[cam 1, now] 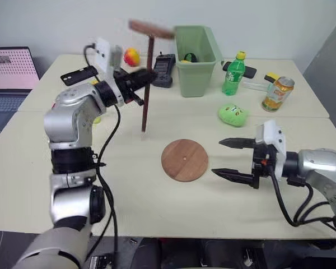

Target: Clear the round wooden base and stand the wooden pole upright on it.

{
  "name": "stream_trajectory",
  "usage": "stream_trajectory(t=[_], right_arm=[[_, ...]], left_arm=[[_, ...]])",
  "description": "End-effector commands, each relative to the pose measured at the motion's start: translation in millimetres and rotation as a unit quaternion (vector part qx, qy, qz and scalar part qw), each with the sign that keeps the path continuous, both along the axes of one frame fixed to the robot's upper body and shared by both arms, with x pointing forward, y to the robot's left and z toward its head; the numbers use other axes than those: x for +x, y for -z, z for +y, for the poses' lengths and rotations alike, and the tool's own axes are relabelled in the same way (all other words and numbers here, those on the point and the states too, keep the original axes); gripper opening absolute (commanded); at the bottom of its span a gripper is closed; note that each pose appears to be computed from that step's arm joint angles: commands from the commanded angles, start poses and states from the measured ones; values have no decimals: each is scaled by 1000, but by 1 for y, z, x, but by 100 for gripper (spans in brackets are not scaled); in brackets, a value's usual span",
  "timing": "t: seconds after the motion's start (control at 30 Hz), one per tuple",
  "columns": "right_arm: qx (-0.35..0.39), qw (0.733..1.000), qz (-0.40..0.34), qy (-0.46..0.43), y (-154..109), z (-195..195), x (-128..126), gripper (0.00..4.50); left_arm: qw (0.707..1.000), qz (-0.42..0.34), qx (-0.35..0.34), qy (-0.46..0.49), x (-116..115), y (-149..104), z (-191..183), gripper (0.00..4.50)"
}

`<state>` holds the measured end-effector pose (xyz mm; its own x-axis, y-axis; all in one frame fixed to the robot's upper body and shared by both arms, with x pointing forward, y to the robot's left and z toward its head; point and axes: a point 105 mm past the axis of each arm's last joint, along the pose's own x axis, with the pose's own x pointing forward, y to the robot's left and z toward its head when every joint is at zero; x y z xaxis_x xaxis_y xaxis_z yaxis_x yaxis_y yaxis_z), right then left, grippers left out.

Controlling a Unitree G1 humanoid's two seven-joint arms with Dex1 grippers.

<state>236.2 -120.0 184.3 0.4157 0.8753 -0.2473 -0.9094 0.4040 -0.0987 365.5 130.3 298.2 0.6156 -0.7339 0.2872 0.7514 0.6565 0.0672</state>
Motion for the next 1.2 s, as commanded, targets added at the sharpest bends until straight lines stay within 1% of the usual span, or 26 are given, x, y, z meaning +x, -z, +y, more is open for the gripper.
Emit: stream_trajectory(t=[0.03,0.1,0.17,0.23,0.37,0.43,0.6,0.7,0.83,1.03,1.2], right_arm=[[28,999,-21,9,-5,11,-17,450],[43,998,-24,26,-3,13,-17,450],[45,998,-28,36,1,15,-16,450],[42,997,-37,48,5,15,-14,450],[43,996,-45,68,10,12,-7,450],[43,995,-49,72,11,12,-6,450],[41,995,-45,80,19,12,-6,450],[31,995,-49,87,23,10,-5,450],[37,993,-53,100,22,10,-1,450],[36,992,-54,106,22,9,-1,450],[37,991,-57,116,21,7,0,450]], left_arm=[[993,-51,-101,44,-29,-17,-18,25],[990,-65,-116,53,-36,-9,-28,25],[989,-86,-100,62,-43,1,-38,25],[989,-75,-109,70,-46,12,-45,25],[990,-65,-81,96,-53,44,-54,25],[989,-66,-69,110,-56,52,-56,25],[989,-48,-68,122,-53,71,-60,25],[988,-43,-69,129,-52,78,-65,25],[987,-41,-63,142,-51,86,-71,25],[986,-51,-58,148,-47,88,-75,25],[987,-59,-47,142,-39,92,-74,25]])
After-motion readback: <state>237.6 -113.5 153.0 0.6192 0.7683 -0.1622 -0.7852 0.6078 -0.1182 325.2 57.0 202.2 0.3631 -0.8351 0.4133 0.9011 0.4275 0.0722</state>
